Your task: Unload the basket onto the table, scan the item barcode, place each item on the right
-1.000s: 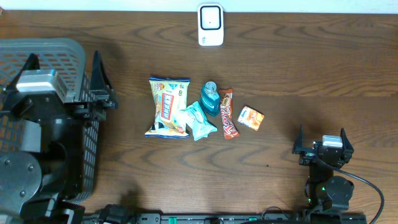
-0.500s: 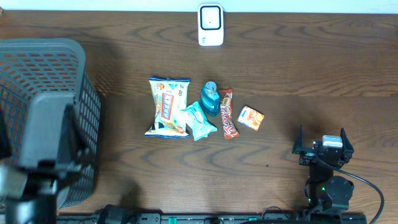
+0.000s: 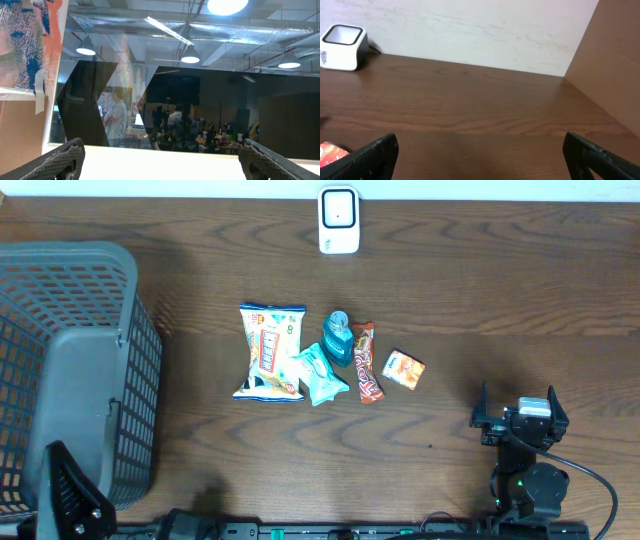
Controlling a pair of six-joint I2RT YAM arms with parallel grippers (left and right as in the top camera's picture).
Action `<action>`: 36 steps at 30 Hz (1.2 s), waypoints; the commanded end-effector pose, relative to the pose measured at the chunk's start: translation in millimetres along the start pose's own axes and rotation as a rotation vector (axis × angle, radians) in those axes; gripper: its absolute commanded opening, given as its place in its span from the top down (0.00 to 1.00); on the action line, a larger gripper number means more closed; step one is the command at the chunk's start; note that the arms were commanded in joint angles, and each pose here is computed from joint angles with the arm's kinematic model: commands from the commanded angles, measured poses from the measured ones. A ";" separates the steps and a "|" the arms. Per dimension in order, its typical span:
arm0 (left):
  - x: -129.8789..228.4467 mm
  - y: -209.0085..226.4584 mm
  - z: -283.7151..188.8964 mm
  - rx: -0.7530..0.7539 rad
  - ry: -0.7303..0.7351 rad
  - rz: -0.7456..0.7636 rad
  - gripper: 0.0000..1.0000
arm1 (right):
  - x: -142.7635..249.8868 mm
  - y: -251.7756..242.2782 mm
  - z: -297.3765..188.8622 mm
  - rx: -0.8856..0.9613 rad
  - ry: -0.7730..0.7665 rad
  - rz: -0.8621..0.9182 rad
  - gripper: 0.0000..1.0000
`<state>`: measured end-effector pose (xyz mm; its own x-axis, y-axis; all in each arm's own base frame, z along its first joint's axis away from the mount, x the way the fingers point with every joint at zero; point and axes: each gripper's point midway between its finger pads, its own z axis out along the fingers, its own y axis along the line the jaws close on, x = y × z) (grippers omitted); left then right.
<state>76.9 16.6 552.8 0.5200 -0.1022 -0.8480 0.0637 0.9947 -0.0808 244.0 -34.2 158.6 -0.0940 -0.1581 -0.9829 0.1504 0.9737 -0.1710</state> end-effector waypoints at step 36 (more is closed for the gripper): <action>-36.7 29.4 -93.2 -0.182 -0.245 0.010 0.02 | 0.7 -2.2 -0.2 0.011 0.002 -0.007 0.01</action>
<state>-19.7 49.5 536.8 0.7086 -0.0724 -0.7019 -0.0663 0.9835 -0.1684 244.0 -34.2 158.6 -0.0940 -0.1581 -0.9829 0.1504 0.9737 -0.1710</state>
